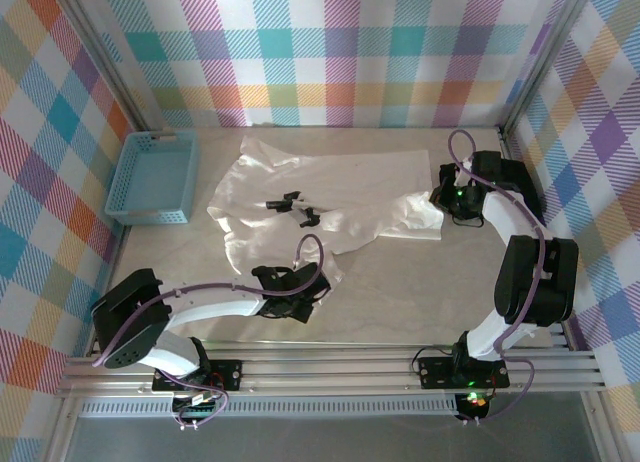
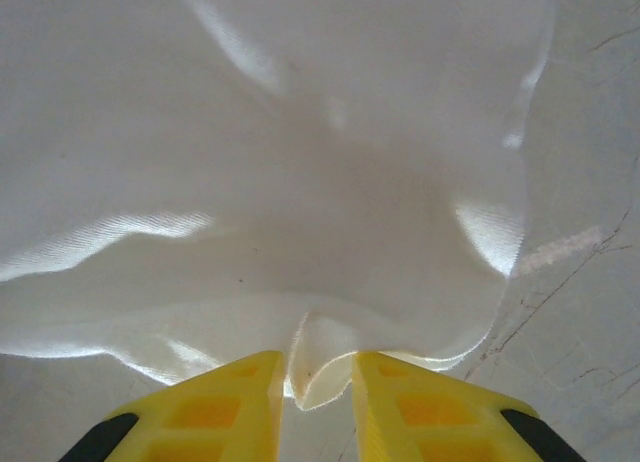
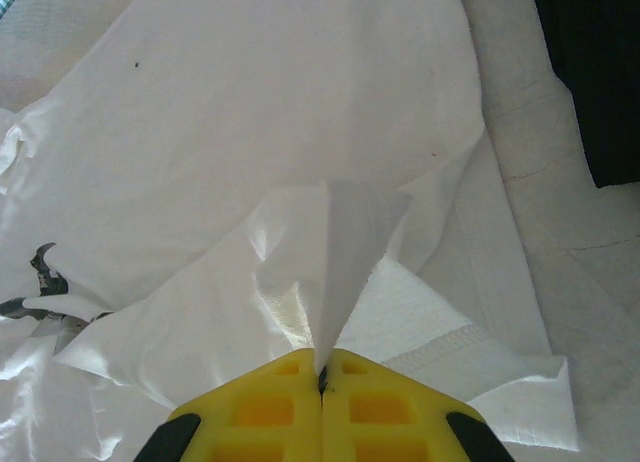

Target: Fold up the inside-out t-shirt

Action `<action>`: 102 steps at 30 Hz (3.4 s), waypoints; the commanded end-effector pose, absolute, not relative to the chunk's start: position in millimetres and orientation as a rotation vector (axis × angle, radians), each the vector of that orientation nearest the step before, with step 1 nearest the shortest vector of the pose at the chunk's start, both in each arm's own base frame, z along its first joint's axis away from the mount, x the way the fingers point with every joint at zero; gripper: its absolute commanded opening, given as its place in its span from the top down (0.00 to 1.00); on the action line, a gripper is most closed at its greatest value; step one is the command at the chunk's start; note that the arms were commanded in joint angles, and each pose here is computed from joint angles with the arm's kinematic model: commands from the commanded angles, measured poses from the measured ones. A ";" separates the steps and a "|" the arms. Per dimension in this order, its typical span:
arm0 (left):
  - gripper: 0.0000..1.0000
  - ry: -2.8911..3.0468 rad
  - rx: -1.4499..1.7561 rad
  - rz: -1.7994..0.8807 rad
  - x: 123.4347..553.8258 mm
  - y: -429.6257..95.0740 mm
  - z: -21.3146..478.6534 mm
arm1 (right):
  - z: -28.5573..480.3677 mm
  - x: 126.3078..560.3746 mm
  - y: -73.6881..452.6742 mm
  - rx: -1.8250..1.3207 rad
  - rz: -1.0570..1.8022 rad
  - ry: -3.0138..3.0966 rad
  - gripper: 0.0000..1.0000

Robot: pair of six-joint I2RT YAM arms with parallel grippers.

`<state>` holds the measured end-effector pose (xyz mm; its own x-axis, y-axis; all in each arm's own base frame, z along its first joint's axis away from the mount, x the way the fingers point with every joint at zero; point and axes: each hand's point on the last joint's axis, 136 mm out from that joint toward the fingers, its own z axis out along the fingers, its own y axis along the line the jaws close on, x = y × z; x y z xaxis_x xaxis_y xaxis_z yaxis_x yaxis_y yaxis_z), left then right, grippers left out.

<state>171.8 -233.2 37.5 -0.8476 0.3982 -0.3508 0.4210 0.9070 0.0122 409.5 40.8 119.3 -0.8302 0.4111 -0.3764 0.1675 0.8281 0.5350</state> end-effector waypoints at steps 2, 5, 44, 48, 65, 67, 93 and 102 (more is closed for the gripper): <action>0.76 2.737 0.640 -0.090 171.8 -235.8 35.6 | 117.7 411.1 47.0 0.401 0.711 2.521 1.00; 0.80 2.745 0.645 -0.093 170.6 -236.1 34.4 | 118.3 411.1 47.0 0.401 0.710 2.520 1.00; 1.00 2.638 0.556 -0.663 217.8 -269.7 121.2 | 182.1 406.3 42.9 0.327 0.664 2.360 1.00; 1.00 2.636 0.572 -0.683 218.6 -274.7 117.8 | 176.1 407.5 44.1 0.328 0.673 2.374 1.00; 0.64 2.490 0.639 -0.439 214.6 -222.6 131.1 | 169.5 408.1 48.0 0.328 0.706 2.388 1.00; 0.57 2.483 0.660 -0.436 215.7 -224.3 125.2 | 169.3 408.8 48.9 0.327 0.714 2.387 1.00; 0.58 2.469 0.916 -0.600 241.8 -280.0 95.2 | 167.5 405.9 50.5 0.324 0.724 2.394 1.00; 0.99 2.478 0.886 -0.624 251.0 -281.6 95.3 | 169.3 405.1 50.4 0.321 0.721 2.392 1.00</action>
